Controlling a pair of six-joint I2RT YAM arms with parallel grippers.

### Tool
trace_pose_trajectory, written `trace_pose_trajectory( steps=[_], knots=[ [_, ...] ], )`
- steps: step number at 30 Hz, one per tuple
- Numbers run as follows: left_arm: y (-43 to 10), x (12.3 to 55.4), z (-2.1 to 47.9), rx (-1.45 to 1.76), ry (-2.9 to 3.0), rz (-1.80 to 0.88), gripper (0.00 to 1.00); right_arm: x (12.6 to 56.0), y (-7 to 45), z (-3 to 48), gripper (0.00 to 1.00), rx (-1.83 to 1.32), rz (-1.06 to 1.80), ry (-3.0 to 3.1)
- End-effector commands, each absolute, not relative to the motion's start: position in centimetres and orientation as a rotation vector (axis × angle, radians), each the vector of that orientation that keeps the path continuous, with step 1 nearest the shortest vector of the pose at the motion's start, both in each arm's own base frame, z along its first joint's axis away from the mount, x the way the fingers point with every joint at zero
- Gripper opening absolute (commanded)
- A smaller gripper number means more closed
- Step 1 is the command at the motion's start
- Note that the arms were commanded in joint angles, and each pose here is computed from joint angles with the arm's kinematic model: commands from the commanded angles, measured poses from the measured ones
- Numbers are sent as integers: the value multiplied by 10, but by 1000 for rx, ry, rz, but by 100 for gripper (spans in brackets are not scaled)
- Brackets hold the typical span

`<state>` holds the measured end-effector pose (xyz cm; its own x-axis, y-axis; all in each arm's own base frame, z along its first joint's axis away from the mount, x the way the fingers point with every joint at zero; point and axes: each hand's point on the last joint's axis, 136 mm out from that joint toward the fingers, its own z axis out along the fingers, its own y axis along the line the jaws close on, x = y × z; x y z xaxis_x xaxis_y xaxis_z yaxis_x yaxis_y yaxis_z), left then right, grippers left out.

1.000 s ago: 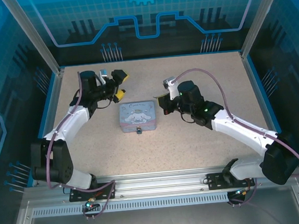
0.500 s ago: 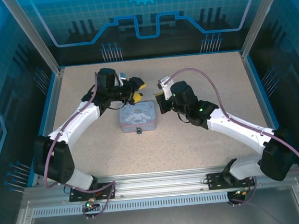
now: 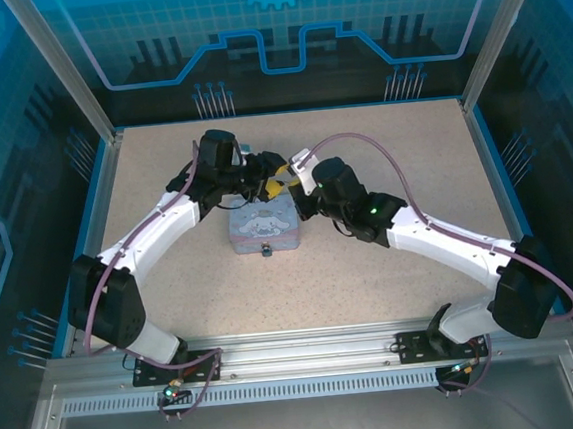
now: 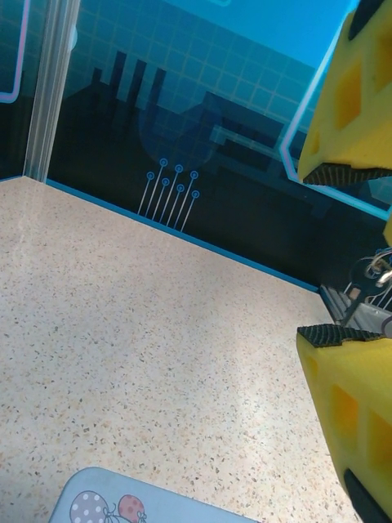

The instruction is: Unlock the padlock with the key

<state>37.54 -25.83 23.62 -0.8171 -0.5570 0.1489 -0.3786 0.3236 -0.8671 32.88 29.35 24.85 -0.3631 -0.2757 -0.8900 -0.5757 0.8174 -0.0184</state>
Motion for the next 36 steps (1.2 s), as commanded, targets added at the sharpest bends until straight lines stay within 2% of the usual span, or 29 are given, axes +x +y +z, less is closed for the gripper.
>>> trace_pose_trajectory(
  steps=[1,26,32,36],
  knots=[
    [-262,379,239,-886,2406,-1501,48,331,300,261,0,-658,316,1927],
    [-263,381,237,-882,2394,-1504,12,327,306,262,0,-693,256,1906],
    [-264,382,237,-874,2393,-1509,1,327,306,264,0,-682,258,1900],
    [-265,382,238,-865,2392,-1512,0,328,305,265,0,-672,255,1898]
  ],
)
